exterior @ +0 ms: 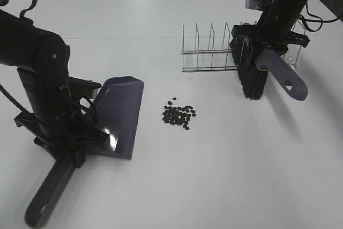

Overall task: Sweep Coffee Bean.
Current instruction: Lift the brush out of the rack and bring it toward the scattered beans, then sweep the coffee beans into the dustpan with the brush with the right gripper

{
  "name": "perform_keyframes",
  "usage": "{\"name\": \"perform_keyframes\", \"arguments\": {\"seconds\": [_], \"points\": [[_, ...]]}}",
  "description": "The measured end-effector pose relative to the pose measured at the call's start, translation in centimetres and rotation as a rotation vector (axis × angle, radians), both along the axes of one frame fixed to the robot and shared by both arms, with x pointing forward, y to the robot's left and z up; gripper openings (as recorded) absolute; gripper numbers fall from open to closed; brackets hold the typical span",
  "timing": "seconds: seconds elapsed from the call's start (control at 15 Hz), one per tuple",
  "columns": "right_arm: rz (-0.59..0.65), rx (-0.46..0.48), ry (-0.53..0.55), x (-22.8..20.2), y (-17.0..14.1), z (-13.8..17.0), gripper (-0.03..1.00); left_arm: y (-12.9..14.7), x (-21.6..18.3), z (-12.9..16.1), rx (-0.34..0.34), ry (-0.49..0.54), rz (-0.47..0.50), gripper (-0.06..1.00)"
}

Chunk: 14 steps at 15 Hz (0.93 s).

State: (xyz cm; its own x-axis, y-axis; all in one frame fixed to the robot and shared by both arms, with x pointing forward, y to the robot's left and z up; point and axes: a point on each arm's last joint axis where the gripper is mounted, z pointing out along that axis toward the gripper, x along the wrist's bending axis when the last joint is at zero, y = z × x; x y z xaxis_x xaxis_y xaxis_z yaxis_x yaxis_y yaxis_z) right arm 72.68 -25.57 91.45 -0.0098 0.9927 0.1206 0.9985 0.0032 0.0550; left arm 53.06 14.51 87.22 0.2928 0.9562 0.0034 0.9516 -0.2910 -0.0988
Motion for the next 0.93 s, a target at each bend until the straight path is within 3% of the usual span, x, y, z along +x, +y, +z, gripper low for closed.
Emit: {"name": "perform_keyframes", "arguments": {"seconds": [0.33, 0.6, 0.73, 0.93], "points": [[0.003, 0.006, 0.0, -0.8, 0.0, 1.2, 0.3, 0.0, -0.1, 0.0, -0.002, 0.01, 0.007, 0.35], [0.009, -0.003, 0.049, -7.9, -0.2, 6.2, 0.3, -0.1, -0.1, 0.0, -0.008, 0.014, 0.041, 0.35], [0.052, -0.08, 0.038, -11.2, 1.5, 7.5, 0.3, -0.2, -0.1, 0.0, -0.012, 0.011, 0.059, 0.35], [0.164, -0.225, 0.042, -14.1, 5.2, 6.6, 0.3, -0.4, 0.2, 0.1, -0.016, 0.002, 0.065, 0.35]]}}
